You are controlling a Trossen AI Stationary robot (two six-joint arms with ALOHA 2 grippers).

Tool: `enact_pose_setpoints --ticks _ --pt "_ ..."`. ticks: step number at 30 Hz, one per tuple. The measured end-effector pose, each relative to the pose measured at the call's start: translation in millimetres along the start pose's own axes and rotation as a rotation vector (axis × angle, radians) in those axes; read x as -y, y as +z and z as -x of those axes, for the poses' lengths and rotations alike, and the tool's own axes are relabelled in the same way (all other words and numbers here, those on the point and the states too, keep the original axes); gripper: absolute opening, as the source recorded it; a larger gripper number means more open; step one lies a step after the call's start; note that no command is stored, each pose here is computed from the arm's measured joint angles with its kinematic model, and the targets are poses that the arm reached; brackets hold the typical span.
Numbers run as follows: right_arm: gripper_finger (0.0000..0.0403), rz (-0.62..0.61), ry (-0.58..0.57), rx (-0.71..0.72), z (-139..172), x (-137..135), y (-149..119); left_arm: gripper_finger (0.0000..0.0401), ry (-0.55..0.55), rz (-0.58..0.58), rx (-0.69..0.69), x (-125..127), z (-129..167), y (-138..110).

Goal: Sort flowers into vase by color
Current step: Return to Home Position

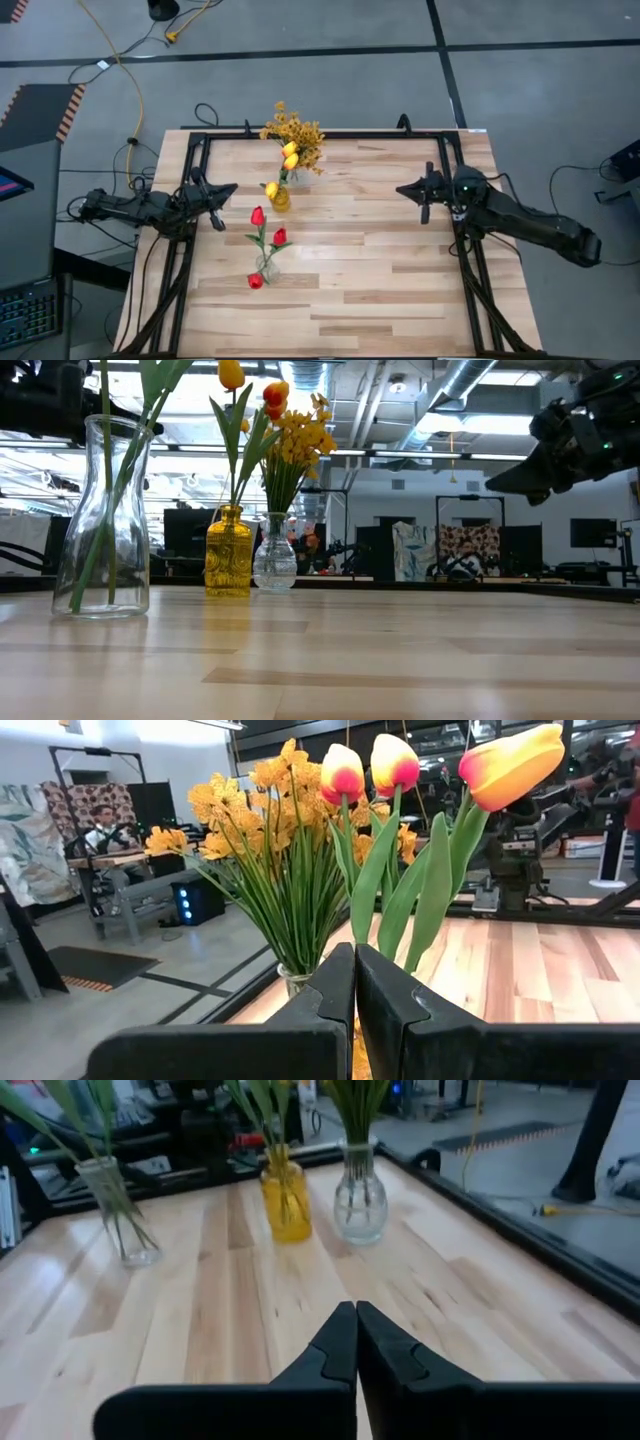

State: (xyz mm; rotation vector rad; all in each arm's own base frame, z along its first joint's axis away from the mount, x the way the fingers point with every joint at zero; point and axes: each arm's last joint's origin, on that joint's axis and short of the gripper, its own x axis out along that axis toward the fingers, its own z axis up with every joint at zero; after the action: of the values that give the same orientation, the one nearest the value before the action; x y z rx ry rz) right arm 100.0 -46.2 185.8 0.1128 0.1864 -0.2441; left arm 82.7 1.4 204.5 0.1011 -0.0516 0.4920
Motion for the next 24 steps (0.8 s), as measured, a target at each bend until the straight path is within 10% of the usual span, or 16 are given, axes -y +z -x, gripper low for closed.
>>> enact_pose_setpoints --ticks 24 --pt "0.0031 0.062 -0.100 0.310 17 -3 0 0.0000 -0.011 0.002 0.005 0 0 0"
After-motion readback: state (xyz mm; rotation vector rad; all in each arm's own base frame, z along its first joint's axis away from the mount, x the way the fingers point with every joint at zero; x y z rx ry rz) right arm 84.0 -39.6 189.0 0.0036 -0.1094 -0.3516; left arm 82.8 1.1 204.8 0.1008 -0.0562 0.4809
